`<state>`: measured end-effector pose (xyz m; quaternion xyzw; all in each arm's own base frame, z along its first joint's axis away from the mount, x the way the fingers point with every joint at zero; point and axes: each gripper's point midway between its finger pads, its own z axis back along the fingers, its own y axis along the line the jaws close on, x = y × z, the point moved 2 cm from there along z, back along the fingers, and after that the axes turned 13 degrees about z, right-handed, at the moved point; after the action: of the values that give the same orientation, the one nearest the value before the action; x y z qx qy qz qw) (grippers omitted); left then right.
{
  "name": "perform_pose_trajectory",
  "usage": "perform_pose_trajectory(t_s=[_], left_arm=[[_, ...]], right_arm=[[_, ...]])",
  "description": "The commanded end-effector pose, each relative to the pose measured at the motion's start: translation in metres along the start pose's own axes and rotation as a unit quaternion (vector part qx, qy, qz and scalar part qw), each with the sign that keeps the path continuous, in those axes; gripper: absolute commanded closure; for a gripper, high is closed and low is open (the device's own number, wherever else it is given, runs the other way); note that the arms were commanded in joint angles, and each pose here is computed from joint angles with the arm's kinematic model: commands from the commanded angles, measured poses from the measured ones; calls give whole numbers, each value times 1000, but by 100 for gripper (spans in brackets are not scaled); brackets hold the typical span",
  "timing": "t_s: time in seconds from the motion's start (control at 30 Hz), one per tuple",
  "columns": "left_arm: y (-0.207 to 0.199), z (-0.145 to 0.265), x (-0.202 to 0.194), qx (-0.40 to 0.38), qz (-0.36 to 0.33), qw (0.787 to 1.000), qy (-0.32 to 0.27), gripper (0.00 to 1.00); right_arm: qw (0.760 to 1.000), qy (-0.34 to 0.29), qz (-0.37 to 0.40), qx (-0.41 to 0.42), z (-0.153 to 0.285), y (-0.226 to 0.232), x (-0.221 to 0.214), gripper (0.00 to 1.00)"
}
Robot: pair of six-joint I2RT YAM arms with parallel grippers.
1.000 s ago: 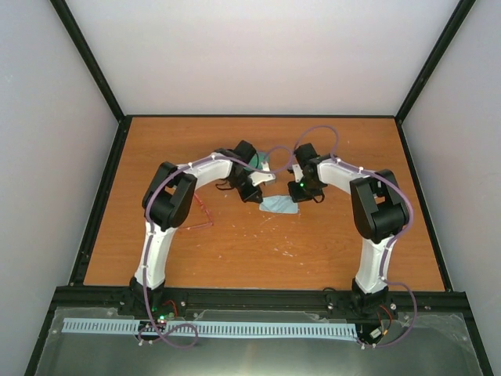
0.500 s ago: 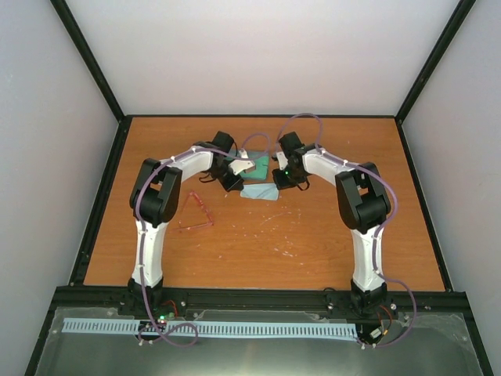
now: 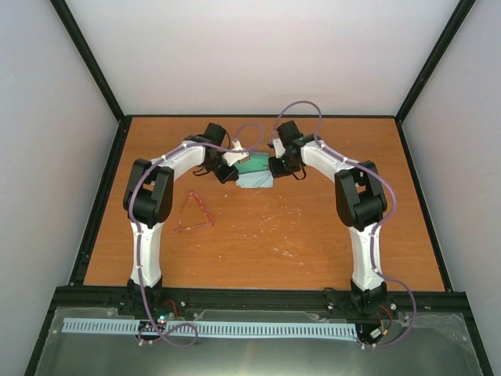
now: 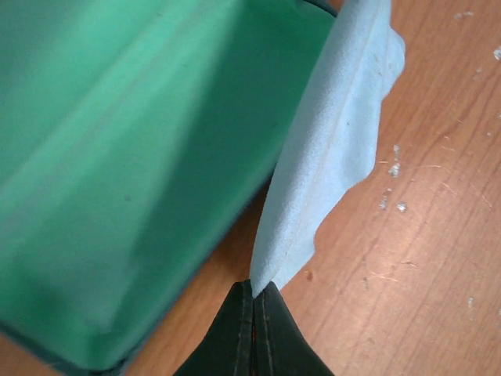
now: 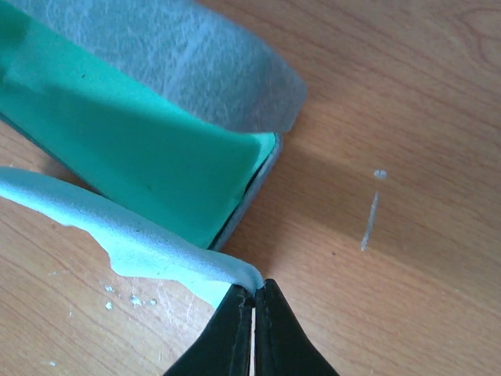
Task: Organize the sunglasses
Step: Pick up the glasses cleaning cloth from the center of the board, then place the glasses cleaning cloth in the sunglasses case.
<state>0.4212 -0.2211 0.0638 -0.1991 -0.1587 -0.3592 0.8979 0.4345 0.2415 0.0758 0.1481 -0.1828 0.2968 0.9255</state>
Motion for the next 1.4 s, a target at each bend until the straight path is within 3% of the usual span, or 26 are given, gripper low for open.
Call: perform_pose_trajectory(t_s=[0.0,0.4,0.83,1.37], left_arm=[[15,24,18,22,-11,999,-26,99],[40,34,18,38,-6,999,-29,100],[50,22,17,28,-4,999,-25,99],[60,13,29,29,-11,999,-33,99]], right_arm=[[1000,6,1,13,-9,4,5,97],[1000,-1,15,26,-21,11,39,97],[999,19,13,25,-39,7,41,97],[1000,-12,2,-17,-30,-3,57,97]])
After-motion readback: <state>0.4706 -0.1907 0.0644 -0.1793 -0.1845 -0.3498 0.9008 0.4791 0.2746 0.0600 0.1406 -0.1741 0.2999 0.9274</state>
